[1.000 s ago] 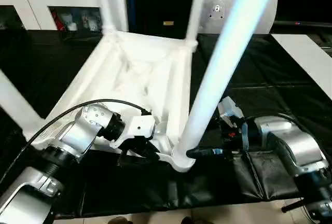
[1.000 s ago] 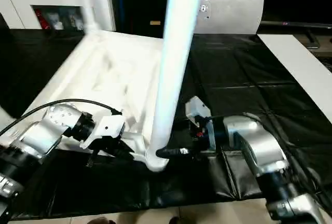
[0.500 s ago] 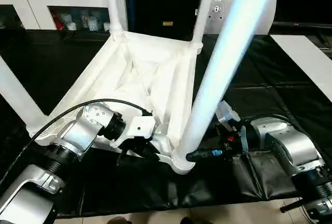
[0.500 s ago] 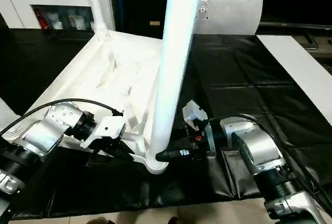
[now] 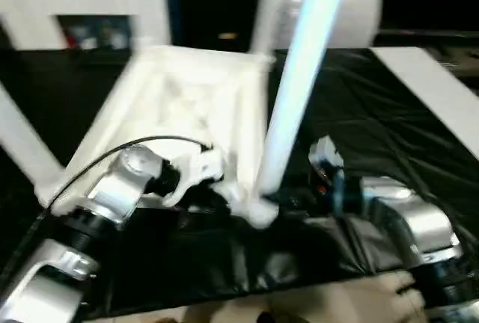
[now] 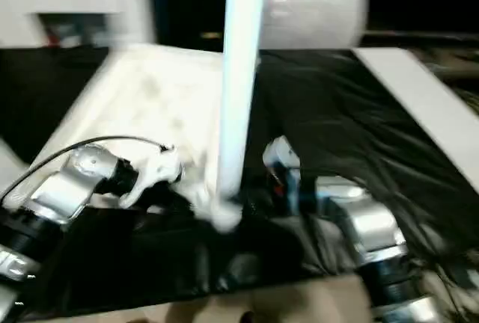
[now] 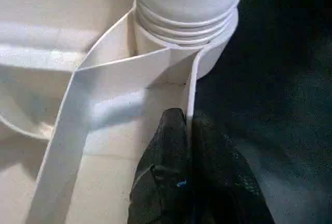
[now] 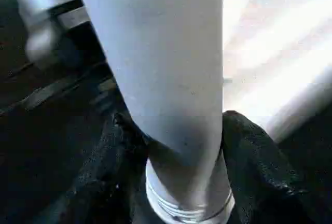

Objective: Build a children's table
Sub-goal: Rotate leg to tighten

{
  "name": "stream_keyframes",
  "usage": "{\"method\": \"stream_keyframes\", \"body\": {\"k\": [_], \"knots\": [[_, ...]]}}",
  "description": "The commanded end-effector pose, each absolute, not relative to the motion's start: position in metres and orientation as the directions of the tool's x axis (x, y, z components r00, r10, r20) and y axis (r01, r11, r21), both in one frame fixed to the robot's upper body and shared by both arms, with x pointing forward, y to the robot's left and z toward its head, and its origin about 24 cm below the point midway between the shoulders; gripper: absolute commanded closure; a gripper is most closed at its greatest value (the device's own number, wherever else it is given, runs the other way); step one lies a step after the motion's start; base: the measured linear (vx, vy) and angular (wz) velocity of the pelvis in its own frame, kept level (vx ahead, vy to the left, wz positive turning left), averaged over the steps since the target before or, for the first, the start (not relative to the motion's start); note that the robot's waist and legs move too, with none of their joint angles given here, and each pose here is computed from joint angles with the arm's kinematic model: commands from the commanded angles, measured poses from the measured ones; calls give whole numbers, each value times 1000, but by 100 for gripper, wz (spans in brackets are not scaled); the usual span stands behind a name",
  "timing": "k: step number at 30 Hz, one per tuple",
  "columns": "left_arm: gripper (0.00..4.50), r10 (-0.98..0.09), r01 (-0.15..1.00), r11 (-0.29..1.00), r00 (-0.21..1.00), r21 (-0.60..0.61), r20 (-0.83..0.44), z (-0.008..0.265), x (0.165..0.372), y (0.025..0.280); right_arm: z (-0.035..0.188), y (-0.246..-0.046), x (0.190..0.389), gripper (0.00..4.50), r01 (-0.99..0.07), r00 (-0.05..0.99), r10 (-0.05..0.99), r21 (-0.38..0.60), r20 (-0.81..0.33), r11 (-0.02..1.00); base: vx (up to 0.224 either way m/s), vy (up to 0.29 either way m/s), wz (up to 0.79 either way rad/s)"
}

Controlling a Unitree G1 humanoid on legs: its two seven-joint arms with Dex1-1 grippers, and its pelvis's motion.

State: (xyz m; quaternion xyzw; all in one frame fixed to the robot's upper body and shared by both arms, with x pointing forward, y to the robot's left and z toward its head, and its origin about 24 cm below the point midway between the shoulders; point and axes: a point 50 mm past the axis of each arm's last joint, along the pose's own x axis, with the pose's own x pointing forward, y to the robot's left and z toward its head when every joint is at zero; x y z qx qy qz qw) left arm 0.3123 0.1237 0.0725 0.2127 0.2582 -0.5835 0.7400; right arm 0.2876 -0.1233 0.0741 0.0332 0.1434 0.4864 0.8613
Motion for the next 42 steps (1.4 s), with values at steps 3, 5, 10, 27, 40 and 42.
{"method": "stream_keyframes", "body": {"k": [3, 5, 10, 27, 40, 42], "knots": [[450, -812, 949, 311, 289, 42, -507, 84, 315, 75, 72, -80, 296, 255, -695, 646, 734, 237, -211, 679, 0, 0, 0], [450, -797, 925, 375, 352, 54, -490, 87, 318, 67, 73, -75, 301, 255, -612, 726, 655, 239, -207, 754, 0, 0, 0], [450, -790, 906, 417, 404, 79, -461, 91, 321, 54, 75, -66, 304, 221, -536, 803, 569, 202, -177, 820, 0, 0, 0], [450, -826, 969, 228, 245, 96, -508, 81, 311, 93, 90, -115, 295, 57, -734, 650, 756, 190, -78, 652, 0, 0, 0], [450, -778, 988, -155, -111, 18, -618, 78, 294, 122, 90, -145, 278, 7, -974, 164, 948, 107, -273, 200, 0, 0, 0], [450, -762, 981, -193, -147, 5, -630, 78, 292, 124, 91, -144, 278, 23, -979, 107, 960, 142, -260, 147, 0, 0, 0]]}}
